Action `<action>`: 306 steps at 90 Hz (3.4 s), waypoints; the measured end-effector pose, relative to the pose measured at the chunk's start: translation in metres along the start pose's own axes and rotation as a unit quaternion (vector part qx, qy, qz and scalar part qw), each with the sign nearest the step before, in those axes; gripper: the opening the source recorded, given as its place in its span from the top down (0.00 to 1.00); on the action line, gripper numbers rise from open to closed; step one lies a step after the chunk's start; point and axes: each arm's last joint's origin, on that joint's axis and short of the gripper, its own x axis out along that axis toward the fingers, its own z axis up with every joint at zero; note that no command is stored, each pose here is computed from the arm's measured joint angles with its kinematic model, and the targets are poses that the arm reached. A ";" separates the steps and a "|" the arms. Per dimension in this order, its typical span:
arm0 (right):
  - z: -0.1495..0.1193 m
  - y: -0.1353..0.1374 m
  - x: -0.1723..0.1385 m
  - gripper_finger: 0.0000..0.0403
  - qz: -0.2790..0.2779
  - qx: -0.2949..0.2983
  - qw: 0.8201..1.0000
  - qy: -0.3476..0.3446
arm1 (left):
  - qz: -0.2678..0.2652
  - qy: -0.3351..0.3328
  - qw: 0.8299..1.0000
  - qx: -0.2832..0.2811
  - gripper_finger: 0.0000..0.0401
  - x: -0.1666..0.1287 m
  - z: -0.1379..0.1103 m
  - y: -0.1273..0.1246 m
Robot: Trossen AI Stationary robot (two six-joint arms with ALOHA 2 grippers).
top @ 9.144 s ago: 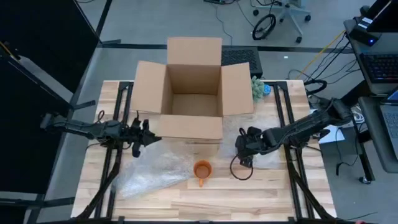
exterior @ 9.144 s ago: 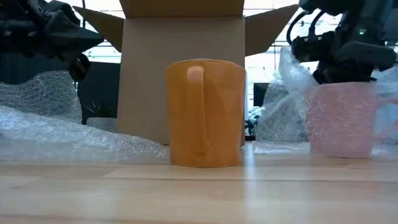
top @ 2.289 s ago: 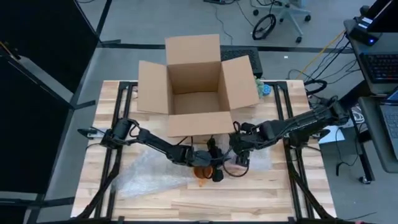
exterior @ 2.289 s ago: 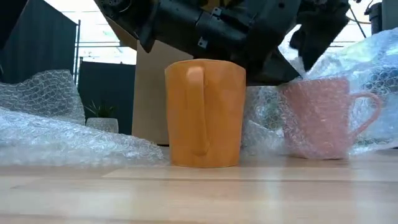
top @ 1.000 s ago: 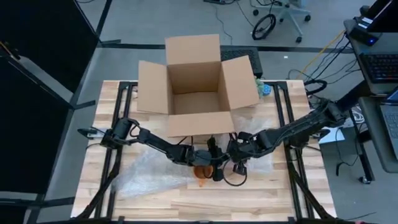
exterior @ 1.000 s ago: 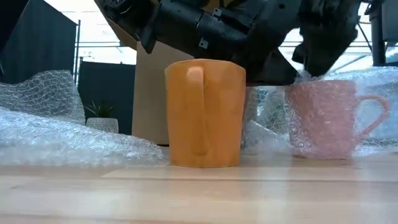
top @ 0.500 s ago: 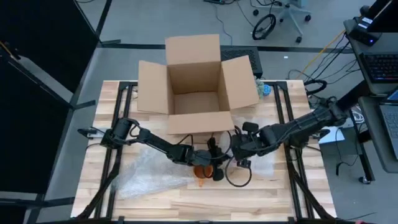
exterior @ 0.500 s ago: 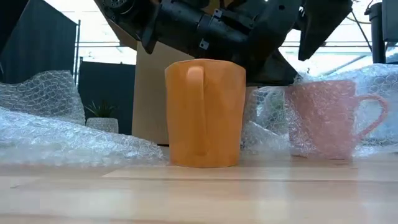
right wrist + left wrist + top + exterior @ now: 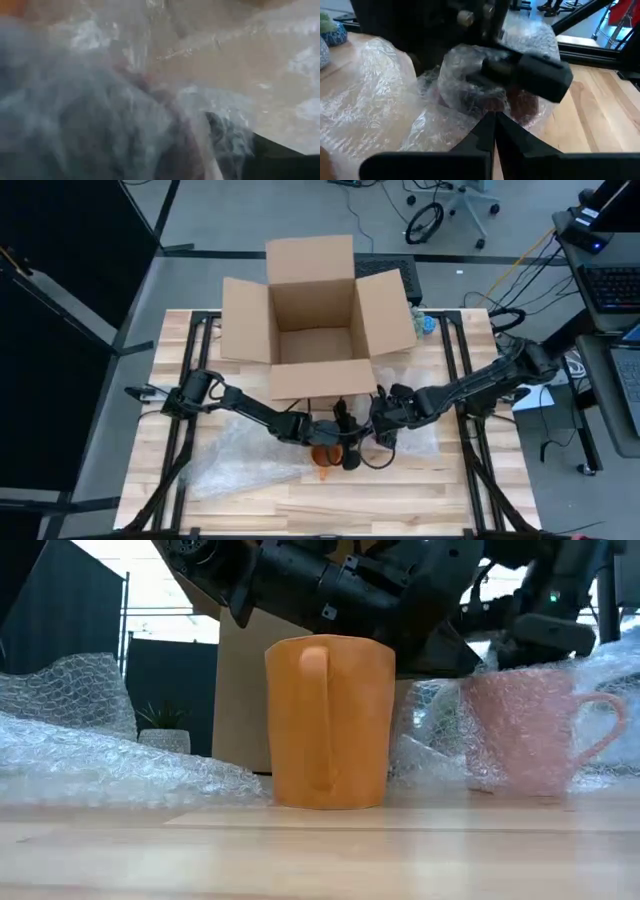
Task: Wrap mug
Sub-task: Wrap the pink mug with the transparent bubble wrap
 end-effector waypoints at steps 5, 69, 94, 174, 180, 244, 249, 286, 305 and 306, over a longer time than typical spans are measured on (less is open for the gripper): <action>-0.001 0.000 0.001 0.54 0.002 0.002 1.000 0.003 | -0.001 -0.005 1.000 0.006 1.00 0.000 0.001 0.000; -0.002 0.004 0.002 0.58 0.023 -0.015 1.000 0.002 | -0.007 -0.048 0.997 0.055 1.00 0.011 0.017 0.013; -0.004 0.003 0.003 0.58 0.025 -0.022 0.999 0.017 | -0.038 -0.018 0.997 0.068 1.00 0.045 0.002 0.011; 0.000 0.004 -0.014 0.58 0.020 -0.013 0.997 0.078 | 0.005 -0.027 0.998 0.063 1.00 0.038 0.012 0.002; 0.000 0.004 -0.014 0.58 0.021 -0.017 0.997 0.078 | 0.005 -0.028 0.998 0.062 1.00 0.035 0.015 0.001; 0.021 0.011 -0.043 0.58 0.036 -0.054 0.995 0.075 | 0.014 0.016 0.997 0.075 1.00 0.030 0.016 0.005; 0.027 0.013 -0.052 0.58 0.040 -0.062 0.995 0.070 | 0.015 0.016 0.997 0.075 1.00 0.030 0.016 0.005; 0.048 0.012 -0.092 0.58 -0.007 -0.078 0.996 0.042 | 0.019 0.016 0.997 0.075 1.00 0.030 0.016 0.005; 0.031 0.010 -0.055 0.58 -0.013 -0.064 0.997 0.035 | 0.020 0.016 0.997 0.075 1.00 0.030 0.016 0.005; 0.029 0.010 -0.052 0.58 -0.010 -0.062 0.997 0.036 | 0.020 0.016 0.997 0.075 1.00 0.030 0.016 0.005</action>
